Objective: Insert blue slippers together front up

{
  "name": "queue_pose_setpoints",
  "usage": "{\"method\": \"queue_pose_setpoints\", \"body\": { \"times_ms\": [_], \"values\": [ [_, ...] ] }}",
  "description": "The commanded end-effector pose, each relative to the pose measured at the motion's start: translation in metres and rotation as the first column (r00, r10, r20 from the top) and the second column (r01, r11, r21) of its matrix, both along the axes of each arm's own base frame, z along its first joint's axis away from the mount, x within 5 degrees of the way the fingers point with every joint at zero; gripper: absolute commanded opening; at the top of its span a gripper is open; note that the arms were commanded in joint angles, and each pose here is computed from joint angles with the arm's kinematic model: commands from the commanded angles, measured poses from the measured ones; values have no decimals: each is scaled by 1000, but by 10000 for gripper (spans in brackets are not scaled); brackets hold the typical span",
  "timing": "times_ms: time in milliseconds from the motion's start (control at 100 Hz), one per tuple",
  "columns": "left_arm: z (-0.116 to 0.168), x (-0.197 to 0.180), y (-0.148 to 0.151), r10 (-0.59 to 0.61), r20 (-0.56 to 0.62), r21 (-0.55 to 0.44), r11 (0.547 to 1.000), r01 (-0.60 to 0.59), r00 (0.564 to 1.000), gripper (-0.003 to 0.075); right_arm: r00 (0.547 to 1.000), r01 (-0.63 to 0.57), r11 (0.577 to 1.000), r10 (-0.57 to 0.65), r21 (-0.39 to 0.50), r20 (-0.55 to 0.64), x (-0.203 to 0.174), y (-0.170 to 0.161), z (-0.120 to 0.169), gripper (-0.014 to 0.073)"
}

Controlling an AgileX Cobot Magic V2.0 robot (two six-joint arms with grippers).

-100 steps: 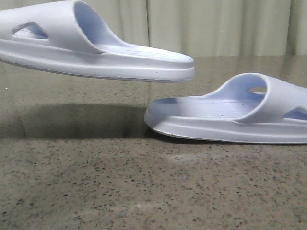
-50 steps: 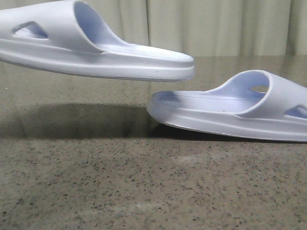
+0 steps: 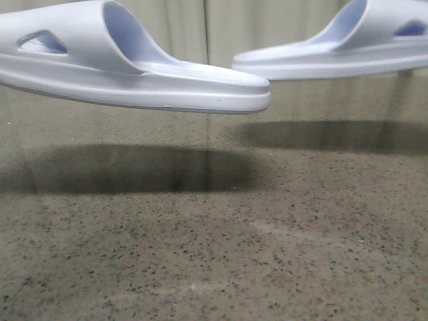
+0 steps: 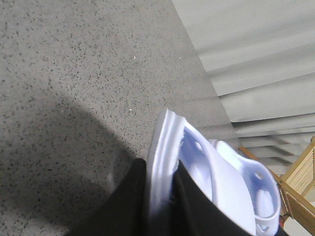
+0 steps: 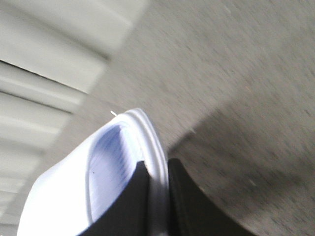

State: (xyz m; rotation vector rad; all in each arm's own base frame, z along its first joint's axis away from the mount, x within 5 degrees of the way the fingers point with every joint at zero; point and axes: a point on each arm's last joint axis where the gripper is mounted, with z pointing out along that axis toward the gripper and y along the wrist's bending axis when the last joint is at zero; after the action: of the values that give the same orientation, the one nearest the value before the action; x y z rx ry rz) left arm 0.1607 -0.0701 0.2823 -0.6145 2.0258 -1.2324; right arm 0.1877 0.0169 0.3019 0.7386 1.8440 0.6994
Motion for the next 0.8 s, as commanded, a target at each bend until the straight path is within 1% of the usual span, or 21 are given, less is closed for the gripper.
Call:
{"method": "queue_pose_setpoints", "body": {
  "times_ms": [0, 160, 460, 790],
  "values": [
    [14, -1, -2, -1, 36, -47, 999, 3, 999, 19, 987, 46, 999, -42, -22, 157, 0, -6, 35, -107],
    [14, -1, -2, -2, 39, -44, 999, 4, 999, 19, 988, -14, 1000, 16, -15, 152, -8, 0, 48, -107],
    [14, 0, -2, -2, 40, -44, 999, 3, 999, 19, 989, -111, 993, 107, 29, 104, -29, 8, 50, -107],
    [14, 0, -2, -1, 38, -54, 999, 3, 999, 19, 984, -178, 982, 176, 59, 33, -35, 15, 45, -107]
  ]
}}
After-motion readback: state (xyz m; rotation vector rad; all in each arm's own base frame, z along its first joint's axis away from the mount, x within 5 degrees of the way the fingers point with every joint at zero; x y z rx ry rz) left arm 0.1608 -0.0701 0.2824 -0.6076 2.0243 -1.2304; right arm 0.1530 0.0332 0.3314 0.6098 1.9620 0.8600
